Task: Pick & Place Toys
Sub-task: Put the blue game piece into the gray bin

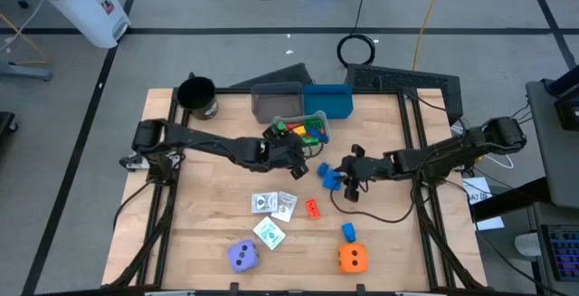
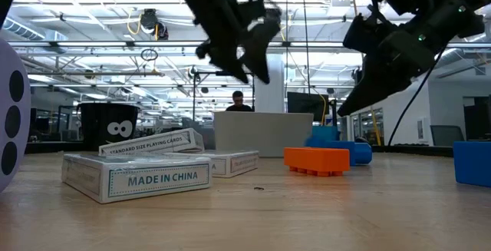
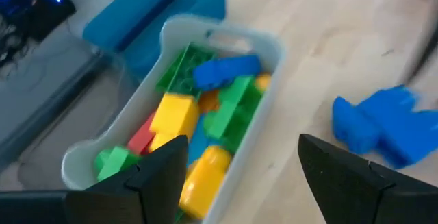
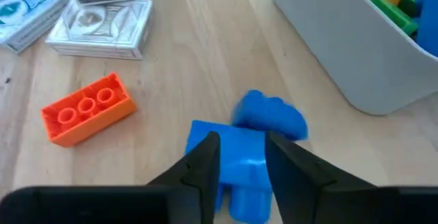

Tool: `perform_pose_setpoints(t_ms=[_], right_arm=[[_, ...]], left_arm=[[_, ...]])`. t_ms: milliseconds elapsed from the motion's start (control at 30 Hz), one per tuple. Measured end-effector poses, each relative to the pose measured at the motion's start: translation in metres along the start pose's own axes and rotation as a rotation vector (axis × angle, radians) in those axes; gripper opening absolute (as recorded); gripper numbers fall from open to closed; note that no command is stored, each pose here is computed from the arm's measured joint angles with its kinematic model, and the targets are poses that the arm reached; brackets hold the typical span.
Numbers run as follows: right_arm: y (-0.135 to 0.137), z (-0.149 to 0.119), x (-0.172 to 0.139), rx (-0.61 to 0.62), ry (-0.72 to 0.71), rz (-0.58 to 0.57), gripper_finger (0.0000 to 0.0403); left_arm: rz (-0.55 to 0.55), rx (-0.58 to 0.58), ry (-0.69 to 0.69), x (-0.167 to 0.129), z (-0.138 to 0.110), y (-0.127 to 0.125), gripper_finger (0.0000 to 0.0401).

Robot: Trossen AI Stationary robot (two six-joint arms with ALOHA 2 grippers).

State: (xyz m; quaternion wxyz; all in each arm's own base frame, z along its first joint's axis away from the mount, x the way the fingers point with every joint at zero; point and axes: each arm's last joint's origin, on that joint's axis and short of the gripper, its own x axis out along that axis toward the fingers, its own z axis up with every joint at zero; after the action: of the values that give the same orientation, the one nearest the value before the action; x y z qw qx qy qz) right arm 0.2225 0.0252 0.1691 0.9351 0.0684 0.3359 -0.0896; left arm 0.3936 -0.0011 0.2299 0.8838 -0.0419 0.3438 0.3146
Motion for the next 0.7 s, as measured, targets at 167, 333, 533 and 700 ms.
perform_pose_setpoints(t_ms=[167, 333, 533, 700], right_arm=[[0.002, 0.003, 0.003, -0.014, -0.036, 0.01, 0.01], [0.008, -0.003, 0.006, -0.057, -0.001, 0.022, 0.0142], [0.013, -0.012, 0.017, -0.052, 0.048, 0.022, 0.0247], [0.013, -0.019, 0.027, -0.063, 0.089, 0.002, 0.0342]], left_arm=[[0.024, -0.047, 0.046, 0.014, -0.01, 0.013, 0.0282], [-0.032, -0.049, 0.044, 0.015, -0.008, 0.012, 0.0282], [-0.079, -0.043, 0.034, 0.014, -0.006, 0.01, 0.0282], [-0.081, -0.046, 0.032, 0.014, -0.006, 0.009, 0.0282]])
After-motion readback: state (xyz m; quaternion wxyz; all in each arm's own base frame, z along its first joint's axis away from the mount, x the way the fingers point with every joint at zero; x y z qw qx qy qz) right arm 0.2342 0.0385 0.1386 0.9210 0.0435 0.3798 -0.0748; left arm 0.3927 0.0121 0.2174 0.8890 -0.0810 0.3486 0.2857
